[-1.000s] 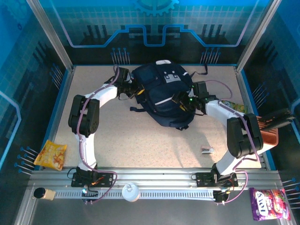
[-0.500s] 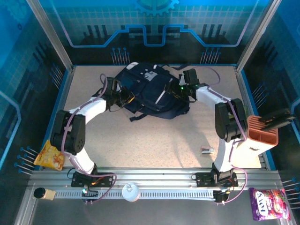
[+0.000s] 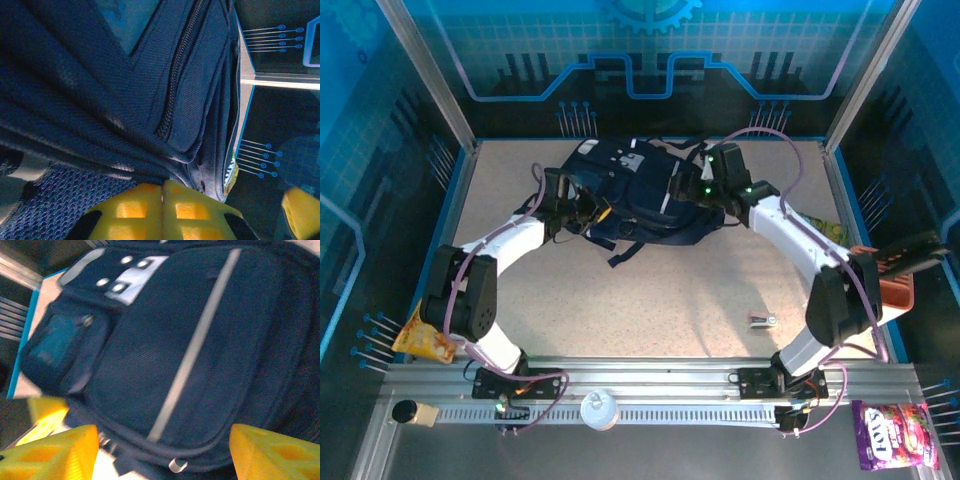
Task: Pack the student bag
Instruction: Rotate the student bag at the center of the table, then zip the student bag at the center of the table.
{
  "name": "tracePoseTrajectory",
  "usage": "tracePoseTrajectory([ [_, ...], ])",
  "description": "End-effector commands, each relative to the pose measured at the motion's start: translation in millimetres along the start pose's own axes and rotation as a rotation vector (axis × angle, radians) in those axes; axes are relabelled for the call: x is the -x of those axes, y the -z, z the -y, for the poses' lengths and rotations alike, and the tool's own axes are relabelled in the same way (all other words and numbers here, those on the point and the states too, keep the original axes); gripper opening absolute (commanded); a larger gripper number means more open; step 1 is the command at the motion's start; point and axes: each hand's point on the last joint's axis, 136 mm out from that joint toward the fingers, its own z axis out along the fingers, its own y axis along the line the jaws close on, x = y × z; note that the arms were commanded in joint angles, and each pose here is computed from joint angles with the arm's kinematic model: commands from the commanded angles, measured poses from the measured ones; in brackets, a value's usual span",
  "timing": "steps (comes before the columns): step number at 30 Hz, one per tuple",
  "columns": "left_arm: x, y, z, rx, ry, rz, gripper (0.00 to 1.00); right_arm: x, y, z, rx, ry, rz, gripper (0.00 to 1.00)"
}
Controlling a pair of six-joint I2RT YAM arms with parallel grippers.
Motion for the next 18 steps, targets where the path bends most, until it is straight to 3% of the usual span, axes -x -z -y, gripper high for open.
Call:
tracePoseTrajectory([
  [1, -8, 11, 46, -0.143, -0.069, -0.018, 0.00, -46, -5, -9, -0.058, -0.038, -0.055, 0.68],
  [9, -10, 11, 47, -0.150, -0.075, -0.029, 0.00, -88, -38, -65, -0.020, -0.085, -0.046, 0.60],
  [18, -14, 12, 50, -0.160, -0.087, -0.051, 0.00, -91, -82, -76, -0.075, -0.069, -0.034, 0.45],
])
